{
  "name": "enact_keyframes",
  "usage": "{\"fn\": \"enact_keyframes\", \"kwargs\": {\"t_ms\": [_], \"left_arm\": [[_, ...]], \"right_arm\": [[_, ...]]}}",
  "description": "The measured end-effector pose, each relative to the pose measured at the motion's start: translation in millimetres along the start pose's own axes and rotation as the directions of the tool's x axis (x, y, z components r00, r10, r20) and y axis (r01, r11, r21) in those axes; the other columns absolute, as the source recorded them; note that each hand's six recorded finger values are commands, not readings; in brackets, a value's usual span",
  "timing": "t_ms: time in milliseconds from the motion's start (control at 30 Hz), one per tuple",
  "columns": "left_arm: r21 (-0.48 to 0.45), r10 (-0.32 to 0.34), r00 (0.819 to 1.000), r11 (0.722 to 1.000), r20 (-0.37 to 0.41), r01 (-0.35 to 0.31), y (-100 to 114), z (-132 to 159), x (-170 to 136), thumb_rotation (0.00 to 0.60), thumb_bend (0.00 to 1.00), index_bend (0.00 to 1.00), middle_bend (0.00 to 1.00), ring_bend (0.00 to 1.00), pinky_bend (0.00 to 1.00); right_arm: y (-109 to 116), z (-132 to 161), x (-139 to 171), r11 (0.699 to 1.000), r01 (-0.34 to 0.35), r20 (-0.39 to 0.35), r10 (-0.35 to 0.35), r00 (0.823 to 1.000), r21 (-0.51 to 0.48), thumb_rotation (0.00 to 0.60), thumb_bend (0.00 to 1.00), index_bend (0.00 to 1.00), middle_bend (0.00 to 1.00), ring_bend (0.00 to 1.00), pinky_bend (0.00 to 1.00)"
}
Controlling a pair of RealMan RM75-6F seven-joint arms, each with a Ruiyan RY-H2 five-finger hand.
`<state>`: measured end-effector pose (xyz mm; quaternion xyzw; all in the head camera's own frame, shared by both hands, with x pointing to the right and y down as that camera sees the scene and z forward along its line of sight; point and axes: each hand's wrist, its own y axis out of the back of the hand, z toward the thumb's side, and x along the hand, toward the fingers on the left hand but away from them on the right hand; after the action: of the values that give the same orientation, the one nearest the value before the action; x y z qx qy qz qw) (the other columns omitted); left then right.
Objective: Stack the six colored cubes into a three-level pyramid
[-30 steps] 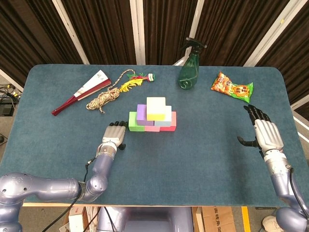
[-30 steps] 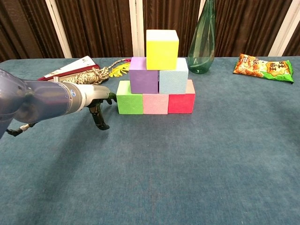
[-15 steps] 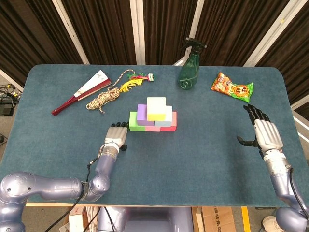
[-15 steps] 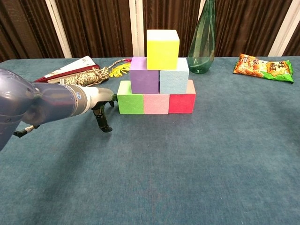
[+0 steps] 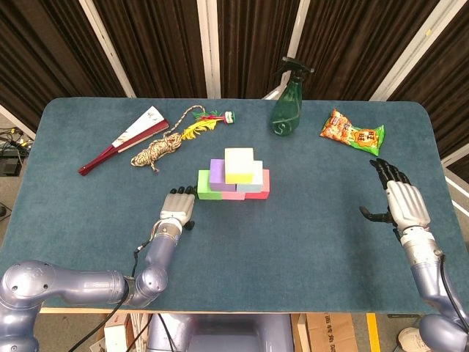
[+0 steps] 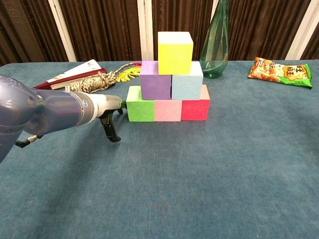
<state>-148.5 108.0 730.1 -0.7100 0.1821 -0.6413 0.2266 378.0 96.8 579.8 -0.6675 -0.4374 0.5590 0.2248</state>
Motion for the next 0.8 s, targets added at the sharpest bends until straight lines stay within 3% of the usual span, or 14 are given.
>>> {"fn": "enact_keyframes", "kwargs": {"t_ms": [467, 800], "left_arm": [[0.001, 0.001, 1.000, 1.000, -0.010, -0.001, 1.1, -3.5, -0.4, 0.600, 0.43, 0.00, 0.05, 0.05, 0.09], [-0.003, 0.002, 0.999, 1.000, -0.047, -0.002, 5.5, -23.3, -4.7, 0.600, 0.43, 0.00, 0.05, 0.05, 0.09]], "right_arm": [[0.1, -0.2, 0.1, 1.000, -0.002, 0.001, 0.002, 1.000, -0.001, 0.600, 0.29, 0.00, 0.00, 0.00, 0.09], [-0.7, 0.6, 0.3, 1.000, -0.005, -0.001, 0.005, 1.000, -0.001, 0.600, 0.29, 0.00, 0.00, 0.00, 0.09]]}}
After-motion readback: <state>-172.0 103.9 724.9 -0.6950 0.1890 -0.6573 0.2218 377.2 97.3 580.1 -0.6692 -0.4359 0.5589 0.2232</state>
